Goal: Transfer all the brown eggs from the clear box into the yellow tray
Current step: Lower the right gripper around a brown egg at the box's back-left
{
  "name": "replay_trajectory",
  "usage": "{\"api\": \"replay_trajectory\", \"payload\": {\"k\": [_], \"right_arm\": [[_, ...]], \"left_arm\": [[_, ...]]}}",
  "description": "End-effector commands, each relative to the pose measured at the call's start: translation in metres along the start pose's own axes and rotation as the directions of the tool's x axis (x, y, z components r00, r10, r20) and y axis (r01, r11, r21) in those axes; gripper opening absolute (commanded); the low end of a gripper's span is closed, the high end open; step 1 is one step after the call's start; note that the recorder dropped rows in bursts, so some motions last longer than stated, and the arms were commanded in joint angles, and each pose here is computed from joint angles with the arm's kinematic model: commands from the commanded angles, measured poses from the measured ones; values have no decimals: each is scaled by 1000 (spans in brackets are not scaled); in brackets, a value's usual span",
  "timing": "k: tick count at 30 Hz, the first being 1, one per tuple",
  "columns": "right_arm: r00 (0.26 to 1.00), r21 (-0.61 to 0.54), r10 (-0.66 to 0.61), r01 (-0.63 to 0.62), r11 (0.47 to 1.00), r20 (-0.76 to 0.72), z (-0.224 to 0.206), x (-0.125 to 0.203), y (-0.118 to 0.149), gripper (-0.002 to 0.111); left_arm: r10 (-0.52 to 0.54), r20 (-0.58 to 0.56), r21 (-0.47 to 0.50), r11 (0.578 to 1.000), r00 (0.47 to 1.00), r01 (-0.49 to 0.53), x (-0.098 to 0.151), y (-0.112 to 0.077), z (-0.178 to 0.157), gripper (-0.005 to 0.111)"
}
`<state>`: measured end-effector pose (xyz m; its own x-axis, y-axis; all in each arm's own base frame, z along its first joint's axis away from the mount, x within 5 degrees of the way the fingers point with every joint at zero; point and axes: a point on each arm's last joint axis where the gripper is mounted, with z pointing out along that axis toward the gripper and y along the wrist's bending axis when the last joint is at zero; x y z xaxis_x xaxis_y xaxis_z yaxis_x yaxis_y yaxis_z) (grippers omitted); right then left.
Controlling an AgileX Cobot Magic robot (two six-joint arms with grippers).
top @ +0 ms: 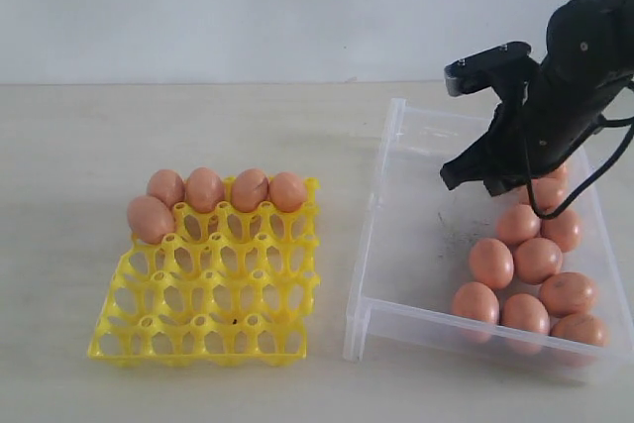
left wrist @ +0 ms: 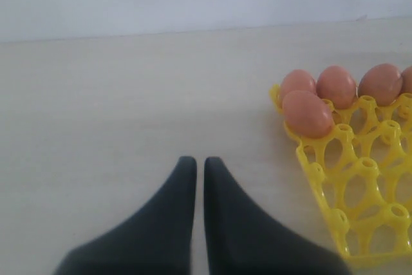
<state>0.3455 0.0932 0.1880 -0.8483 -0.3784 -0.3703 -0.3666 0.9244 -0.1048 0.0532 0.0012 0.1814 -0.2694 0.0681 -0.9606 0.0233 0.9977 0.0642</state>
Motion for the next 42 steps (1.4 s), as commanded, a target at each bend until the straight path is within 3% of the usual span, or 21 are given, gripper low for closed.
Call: {"api": "replay_trajectory", "payload": {"k": [1,5,7,9,12,14,20,23,26,30,35,42], "right_arm": [[996,-125,39,-49,991,-78,-7,6,11,3],[976,-85,96,-114,990,-196,-9,16,9,4],[958,-30,117,-129,991,-262,-10,22,5,12],[948,-4,115,-122,992,-297,-11,26,2,27],[932,50,189,-182,982,-310,-17,27,-1,62],[916,84,285,-272,958,-281,-22,23,-2,73],[836,37,540,-539,841,-96,-20,6,0,60],[796,-42,602,-605,795,-66,-19,-1,5,47],[772,-9,631,-634,774,-73,-19,1,3,37],[751,77,657,-653,754,-63,-19,5,-3,38],[749,95,661,-655,750,-56,-19,6,-5,50],[751,143,655,-641,754,-87,13,11,-4,50]], "left_arm": [[-3,1,9,1000,1000,3,1,0,0,4],[6,4,42,999,1000,-6,0,-2,0,4],[9,5,53,999,1000,-10,0,-3,0,4],[14,7,70,997,1000,-14,0,-4,0,4],[21,9,95,995,1000,-21,0,-5,0,4],[23,9,103,994,1000,-24,0,-6,0,4],[32,13,137,990,999,-34,0,-8,0,4],[35,14,148,988,999,-37,0,-8,0,4],[37,15,155,987,999,-39,0,-9,0,4],[37,15,155,987,999,-39,0,-9,0,4],[37,12,155,987,999,-39,0,-9,0,4],[37,12,155,987,999,-39,0,-9,0,4]]}}
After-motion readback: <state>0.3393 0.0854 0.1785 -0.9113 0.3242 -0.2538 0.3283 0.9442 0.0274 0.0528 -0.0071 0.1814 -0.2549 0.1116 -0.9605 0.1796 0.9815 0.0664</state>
